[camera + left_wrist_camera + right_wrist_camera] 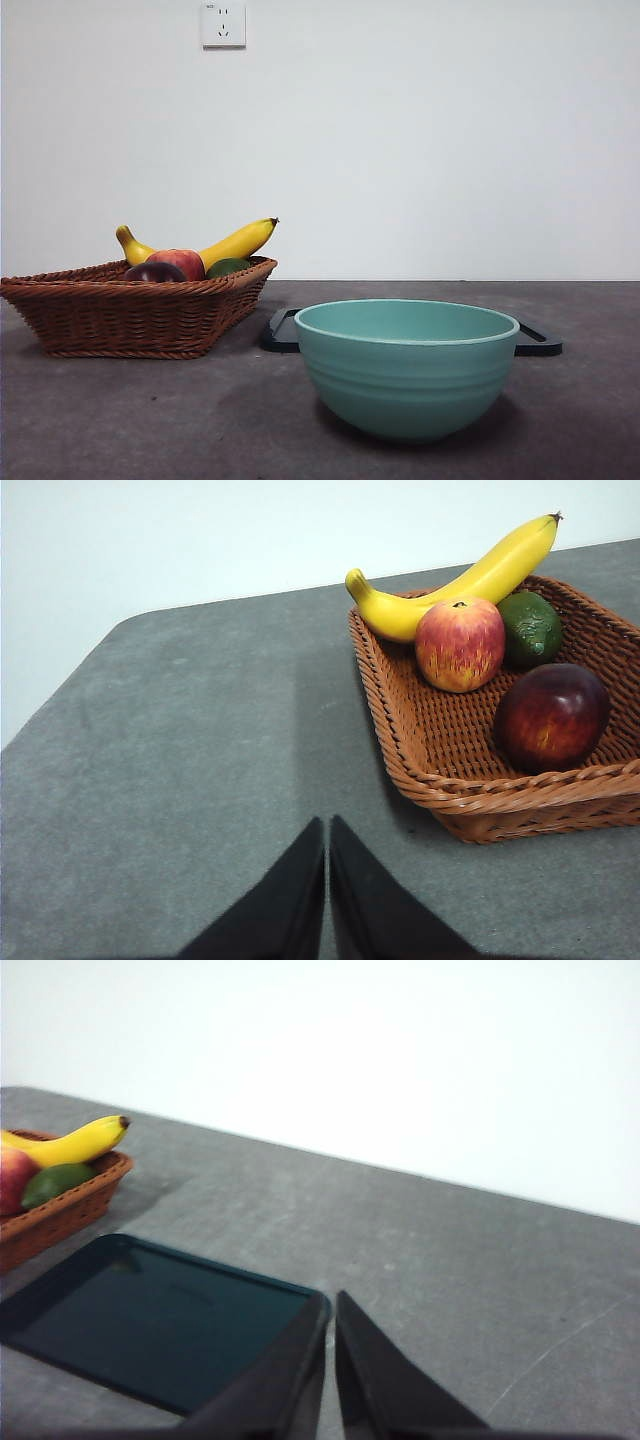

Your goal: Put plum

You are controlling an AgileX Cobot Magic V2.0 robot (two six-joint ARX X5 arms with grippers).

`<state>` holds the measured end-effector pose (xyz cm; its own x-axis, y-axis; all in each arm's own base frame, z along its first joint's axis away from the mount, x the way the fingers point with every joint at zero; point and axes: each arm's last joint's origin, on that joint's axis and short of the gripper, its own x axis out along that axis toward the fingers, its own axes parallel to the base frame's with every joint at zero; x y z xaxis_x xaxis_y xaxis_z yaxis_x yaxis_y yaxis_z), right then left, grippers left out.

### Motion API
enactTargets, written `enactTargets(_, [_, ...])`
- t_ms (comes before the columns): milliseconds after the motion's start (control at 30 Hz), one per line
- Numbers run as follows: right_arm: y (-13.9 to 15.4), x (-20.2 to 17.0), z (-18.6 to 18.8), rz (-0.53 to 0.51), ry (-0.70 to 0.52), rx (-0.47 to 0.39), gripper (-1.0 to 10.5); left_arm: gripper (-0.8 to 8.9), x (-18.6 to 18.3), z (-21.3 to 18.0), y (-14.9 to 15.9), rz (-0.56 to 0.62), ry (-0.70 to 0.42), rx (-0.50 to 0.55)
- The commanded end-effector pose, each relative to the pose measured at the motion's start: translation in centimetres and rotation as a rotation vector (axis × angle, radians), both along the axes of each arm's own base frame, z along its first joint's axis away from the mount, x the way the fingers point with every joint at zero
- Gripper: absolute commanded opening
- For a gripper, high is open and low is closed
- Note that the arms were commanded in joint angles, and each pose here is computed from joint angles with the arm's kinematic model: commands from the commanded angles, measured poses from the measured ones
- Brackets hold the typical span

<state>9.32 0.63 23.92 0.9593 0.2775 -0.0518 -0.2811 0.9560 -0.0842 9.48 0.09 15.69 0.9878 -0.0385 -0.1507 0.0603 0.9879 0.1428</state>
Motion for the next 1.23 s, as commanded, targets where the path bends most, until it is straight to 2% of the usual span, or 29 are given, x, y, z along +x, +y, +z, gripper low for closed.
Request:
enactTargets(33, [-0.1,0.0,-1.8,-0.029,-0.038,0.001,0.1,0.07,0.1,-0.7,0.0,0.006,0.028,-0.008])
enactTargets(200, [-0.3,-0.1,-4.3,-0.111,-0.032,0.041,0.1,0.07,0.1,-0.7,0.0,0.006,0.029,-0.009])
enactTargets(400, [-0.5,-0.1,-5.9,-0.163,-0.022,0.063,0.1,0.07,0.1,-0.7,0.0,0.006,0.028,-0.009])
enactTargets(700, [-0.5,0.3,-8.2,-0.175,0.053,0.079,0.1,0.07,0.1,-0.7,0.0,0.006,0.028,-0.009])
enactTargets(1000, [-0.6,0.3,-8.9,-0.215,0.132,0.081,0.1,0.07,0.1,-0.7,0.0,0.006,0.028,-0.008])
enactTargets(1233, [-0.6,0.3,-8.8,-0.217,0.121,0.083,0.1,0.07,0.1,-0.7,0.0,0.006,0.028,-0.008])
